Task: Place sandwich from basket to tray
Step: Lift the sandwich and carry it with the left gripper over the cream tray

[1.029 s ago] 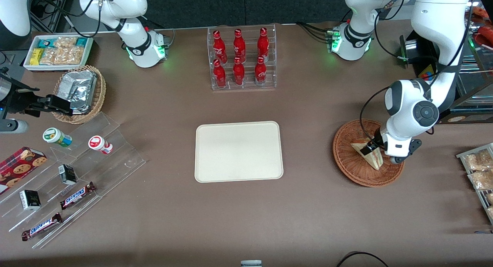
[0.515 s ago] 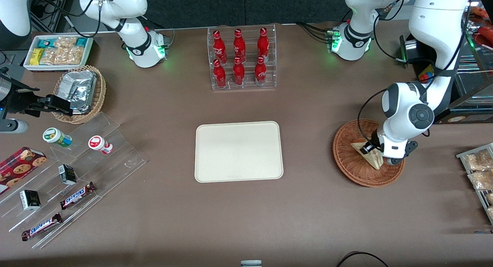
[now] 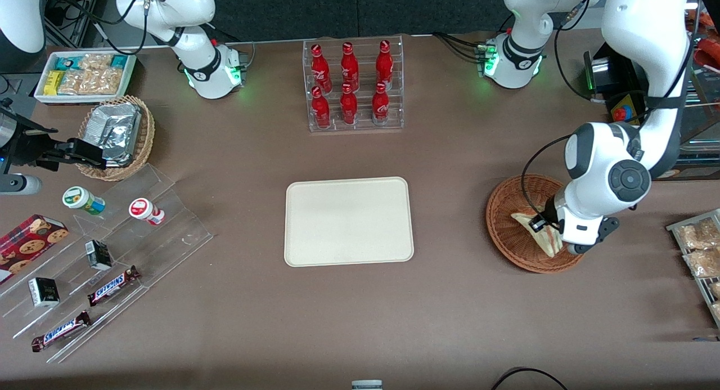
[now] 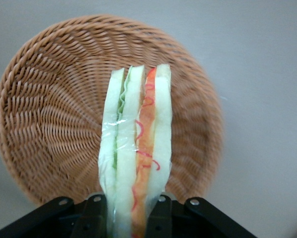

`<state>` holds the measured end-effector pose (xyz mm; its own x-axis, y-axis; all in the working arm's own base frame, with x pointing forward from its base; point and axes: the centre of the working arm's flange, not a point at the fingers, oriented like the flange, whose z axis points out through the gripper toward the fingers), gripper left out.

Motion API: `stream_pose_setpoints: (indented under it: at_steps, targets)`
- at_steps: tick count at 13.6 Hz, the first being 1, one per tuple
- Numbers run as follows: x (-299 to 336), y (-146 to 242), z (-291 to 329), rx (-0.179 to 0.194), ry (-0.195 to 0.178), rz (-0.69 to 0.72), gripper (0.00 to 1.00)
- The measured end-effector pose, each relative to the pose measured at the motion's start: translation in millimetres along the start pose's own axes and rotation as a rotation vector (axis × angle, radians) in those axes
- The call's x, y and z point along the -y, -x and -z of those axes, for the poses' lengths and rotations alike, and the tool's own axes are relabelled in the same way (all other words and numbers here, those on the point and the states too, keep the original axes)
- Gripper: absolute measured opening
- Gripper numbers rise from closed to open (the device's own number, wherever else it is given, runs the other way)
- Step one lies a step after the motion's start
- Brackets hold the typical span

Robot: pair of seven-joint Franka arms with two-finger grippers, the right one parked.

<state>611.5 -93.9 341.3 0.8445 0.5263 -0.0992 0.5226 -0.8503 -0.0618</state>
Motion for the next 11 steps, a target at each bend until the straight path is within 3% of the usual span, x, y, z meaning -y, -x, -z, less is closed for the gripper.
stream_pose_setpoints:
  at_steps: [4, 11]
  targets:
    - [-85, 53, 37, -0.014, 0.001, -0.042, 0.16]
    - [-233, 172, -6, -0.018, 0.005, -0.214, 0.16]
